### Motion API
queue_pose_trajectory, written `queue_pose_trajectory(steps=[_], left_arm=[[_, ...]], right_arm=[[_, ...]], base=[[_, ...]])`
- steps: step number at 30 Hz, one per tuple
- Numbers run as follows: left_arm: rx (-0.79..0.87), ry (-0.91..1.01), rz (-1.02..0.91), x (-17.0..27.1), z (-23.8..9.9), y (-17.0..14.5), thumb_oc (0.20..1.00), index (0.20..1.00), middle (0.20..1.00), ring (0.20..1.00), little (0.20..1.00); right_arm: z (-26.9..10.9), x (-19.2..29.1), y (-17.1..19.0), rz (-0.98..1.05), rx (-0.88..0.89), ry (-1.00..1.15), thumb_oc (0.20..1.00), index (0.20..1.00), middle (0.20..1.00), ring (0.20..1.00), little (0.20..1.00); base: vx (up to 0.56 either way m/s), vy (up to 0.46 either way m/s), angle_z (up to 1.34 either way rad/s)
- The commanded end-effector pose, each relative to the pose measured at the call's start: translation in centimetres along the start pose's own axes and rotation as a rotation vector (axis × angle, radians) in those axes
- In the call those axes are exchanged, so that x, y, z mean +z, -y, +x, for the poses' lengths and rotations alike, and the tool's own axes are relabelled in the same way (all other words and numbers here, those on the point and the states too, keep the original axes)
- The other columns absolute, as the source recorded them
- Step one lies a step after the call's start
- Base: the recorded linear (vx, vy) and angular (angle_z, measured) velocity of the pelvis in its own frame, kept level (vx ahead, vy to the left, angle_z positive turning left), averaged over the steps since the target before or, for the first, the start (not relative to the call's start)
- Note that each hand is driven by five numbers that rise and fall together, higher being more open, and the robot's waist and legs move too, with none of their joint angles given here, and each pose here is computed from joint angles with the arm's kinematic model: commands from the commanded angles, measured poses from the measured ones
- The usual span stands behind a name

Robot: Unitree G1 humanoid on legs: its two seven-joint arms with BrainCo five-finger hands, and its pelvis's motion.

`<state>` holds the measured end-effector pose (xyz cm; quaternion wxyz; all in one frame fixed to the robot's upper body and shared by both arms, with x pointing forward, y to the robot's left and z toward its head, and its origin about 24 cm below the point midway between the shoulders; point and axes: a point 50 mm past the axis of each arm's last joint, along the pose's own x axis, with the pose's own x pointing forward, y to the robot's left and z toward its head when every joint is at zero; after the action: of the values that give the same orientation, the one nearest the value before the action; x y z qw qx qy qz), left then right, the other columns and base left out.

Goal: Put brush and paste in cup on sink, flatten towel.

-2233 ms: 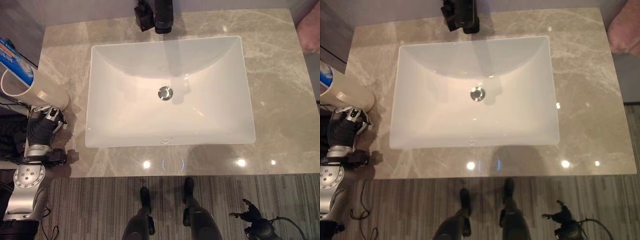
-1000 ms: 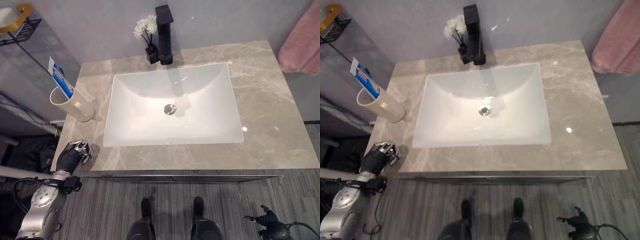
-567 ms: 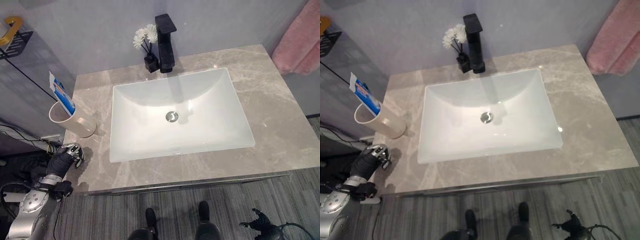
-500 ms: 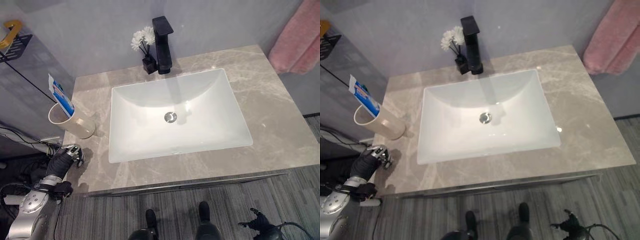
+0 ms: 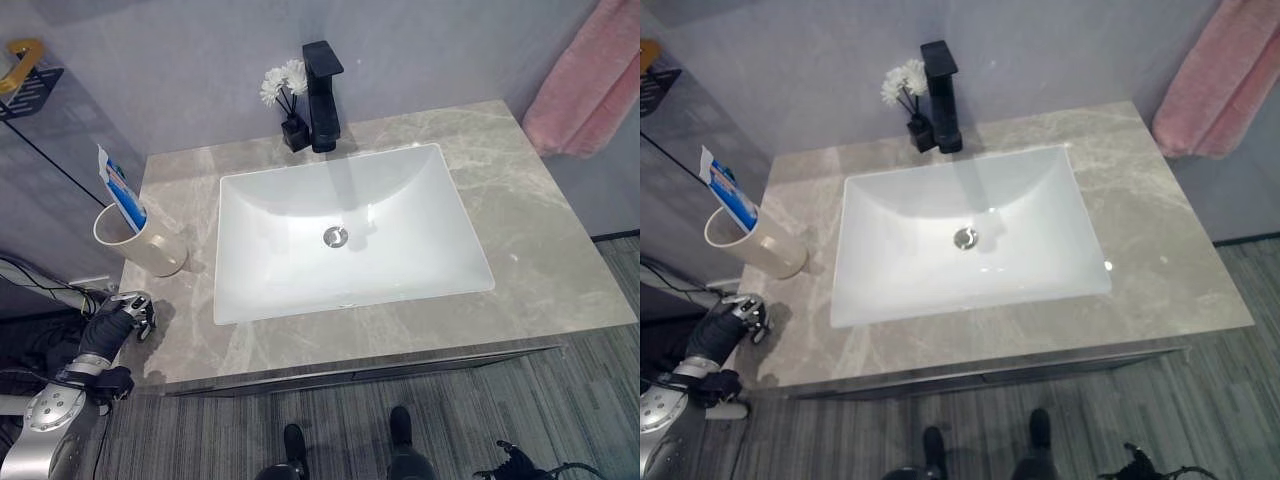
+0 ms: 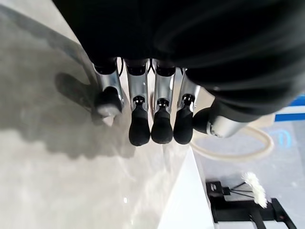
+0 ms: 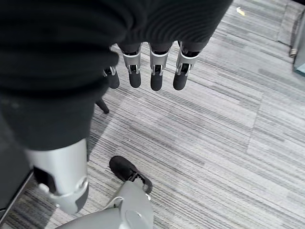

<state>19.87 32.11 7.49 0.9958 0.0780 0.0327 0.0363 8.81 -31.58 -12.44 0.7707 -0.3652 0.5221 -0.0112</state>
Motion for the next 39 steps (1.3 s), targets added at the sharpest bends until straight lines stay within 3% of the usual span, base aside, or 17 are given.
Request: queue_pose_trajectory(steps=[1,22,39], left_arm=[[0.090,0.078,0.088,2.4,1.1,-2.3,0.200,0.200,0.200,0.200,0.200],[0.092,0.206,0.120,5.6,3.9,-1.6,0.200,0.200,0.200,0.200,0.200],[0.064,0.088,0.118,2.7,2.4,-1.5,0.200,0.200,0.200,0.200,0.200]], right_arm=[[0.6,1.8,1.2,0.007,-0.055,0.032,1.000,1.000,1.000,1.000,1.000],[0.9,5.1,2.4,0.049,-0.102,0.129,1.000,1.000,1.000,1.000,1.000],[1.0,4.6,2.4,0.016,-0.088,0.114,1.000,1.000,1.000,1.000,1.000]], base=[[-0.02,-0.006,0.04],[0.00,0.002,0.02],[0.00,0.000,0.00]])
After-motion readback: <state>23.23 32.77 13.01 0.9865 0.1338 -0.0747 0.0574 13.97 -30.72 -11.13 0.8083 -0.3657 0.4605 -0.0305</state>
